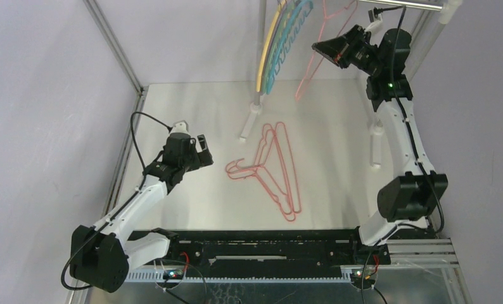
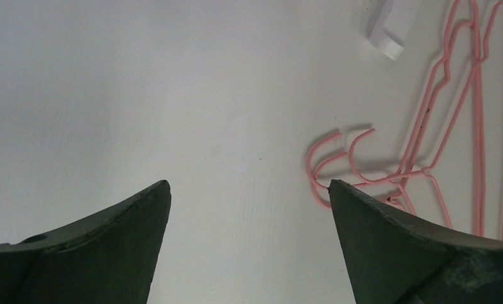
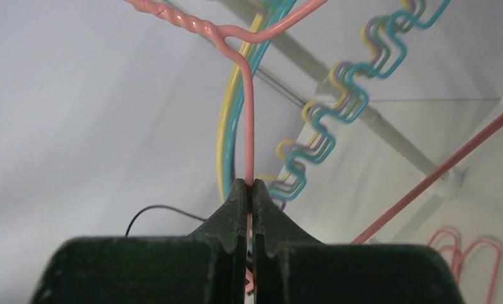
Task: Organize the hangers
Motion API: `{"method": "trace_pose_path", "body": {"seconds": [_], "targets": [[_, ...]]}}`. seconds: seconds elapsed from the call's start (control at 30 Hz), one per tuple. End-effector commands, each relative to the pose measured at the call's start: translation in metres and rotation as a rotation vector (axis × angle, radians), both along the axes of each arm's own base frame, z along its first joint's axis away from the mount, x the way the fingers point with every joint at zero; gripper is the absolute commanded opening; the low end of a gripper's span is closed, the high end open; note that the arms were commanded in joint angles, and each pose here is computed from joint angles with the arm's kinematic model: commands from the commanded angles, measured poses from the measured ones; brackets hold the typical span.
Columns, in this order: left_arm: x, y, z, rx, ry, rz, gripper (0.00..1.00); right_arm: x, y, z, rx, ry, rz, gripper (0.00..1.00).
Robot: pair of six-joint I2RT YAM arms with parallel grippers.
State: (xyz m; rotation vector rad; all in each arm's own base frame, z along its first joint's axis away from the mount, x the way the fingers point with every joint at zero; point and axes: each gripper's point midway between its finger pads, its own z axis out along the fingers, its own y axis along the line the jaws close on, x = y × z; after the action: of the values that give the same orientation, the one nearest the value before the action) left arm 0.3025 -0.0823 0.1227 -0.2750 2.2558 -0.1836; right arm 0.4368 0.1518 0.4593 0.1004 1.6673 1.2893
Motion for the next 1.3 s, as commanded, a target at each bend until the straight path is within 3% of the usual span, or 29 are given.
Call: {"method": "trace_pose_path", "body": {"seconds": [0.0,0.17,0.37,0.63,0.83,1.03,1.27], "targets": [[0.003,-0.001,0.016,-0.001,-0.061,-0.015,0.99,0.023,-0.011,0.046,0.059,-0.126,-0.056,0.0],[0.0,0.002,0.012,0.005,-0.058,-0.001,0.99,0.056,-0.011,0.036,0.092,-0.093,-0.073,0.0],[-0.003,0.006,0.005,0.013,-0.046,0.014,0.99,0.077,0.005,-0.01,0.056,0.009,-0.057,0.0],[-0.001,0.004,0.001,0.01,-0.038,0.013,0.99,0.066,0.05,-0.051,-0.032,0.079,0.023,0.0],[0.003,0.002,0.004,0.004,-0.043,0.007,0.99,0.062,0.052,-0.071,-0.079,0.134,0.035,0.0],[0.002,0.002,0.005,0.003,-0.049,0.007,0.99,0.057,0.021,-0.074,-0.099,0.149,-0.088,0.4],[0.001,0.0,0.004,-0.009,-0.045,0.003,0.99,0.033,-0.015,-0.059,-0.143,0.124,-0.191,0.65]]}}
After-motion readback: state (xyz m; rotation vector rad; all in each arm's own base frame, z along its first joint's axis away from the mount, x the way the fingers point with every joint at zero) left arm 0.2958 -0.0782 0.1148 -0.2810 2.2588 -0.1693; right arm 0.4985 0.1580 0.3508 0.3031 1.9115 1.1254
